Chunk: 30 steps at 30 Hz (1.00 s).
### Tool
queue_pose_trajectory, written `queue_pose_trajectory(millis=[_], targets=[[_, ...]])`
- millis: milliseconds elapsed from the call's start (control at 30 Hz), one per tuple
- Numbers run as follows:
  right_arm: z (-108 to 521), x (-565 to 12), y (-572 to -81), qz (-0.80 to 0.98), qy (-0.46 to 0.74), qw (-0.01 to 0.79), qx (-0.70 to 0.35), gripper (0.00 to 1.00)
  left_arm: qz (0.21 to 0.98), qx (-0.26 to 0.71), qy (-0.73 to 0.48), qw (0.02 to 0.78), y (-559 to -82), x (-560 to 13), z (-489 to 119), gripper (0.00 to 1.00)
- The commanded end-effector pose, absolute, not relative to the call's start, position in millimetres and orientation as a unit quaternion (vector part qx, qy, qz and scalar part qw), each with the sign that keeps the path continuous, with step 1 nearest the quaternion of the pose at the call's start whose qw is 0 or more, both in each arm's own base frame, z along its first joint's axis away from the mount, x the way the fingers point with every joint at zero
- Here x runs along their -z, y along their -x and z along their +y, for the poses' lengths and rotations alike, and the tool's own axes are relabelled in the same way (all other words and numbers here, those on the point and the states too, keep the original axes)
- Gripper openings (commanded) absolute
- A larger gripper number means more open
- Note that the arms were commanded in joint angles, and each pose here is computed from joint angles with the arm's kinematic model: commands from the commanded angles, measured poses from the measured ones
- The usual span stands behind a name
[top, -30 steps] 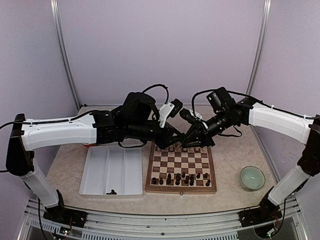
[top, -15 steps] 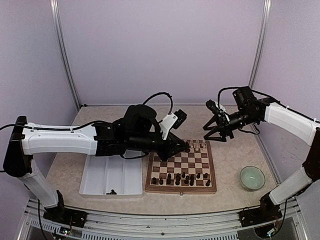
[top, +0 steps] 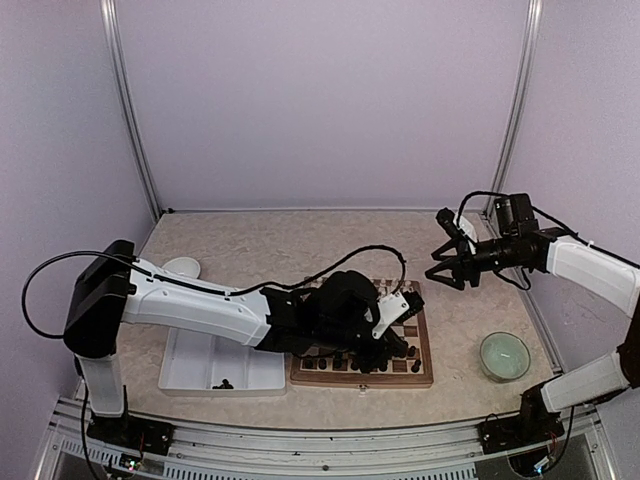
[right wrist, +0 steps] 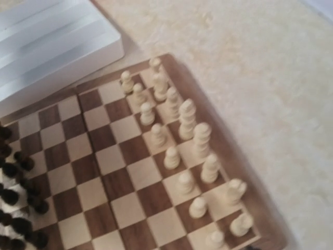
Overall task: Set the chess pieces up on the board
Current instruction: Place the knight at b8.
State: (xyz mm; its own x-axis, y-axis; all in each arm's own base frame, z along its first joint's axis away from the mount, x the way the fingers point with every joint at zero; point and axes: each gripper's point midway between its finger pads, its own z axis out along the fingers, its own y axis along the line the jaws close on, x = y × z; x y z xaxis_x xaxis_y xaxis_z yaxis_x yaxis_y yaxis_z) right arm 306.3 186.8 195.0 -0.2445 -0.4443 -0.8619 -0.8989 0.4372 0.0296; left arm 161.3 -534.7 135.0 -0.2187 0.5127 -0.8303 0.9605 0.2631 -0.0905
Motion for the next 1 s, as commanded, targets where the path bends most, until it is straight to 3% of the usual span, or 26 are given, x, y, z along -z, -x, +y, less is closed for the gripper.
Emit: queue_pose_trajectory(millis=[0,967], targets=[[182,-202,-313,0.734,0.45,0.439,-0.258,0.64,0.694,0.312,-0.532,0.373,-158,-144,-556,0.01],[185,-202,-310,0.731,0.452,0.432,-0.273,0.65,0.725,0.213,-0.567,0.329,-167,-77,-562,0.05]])
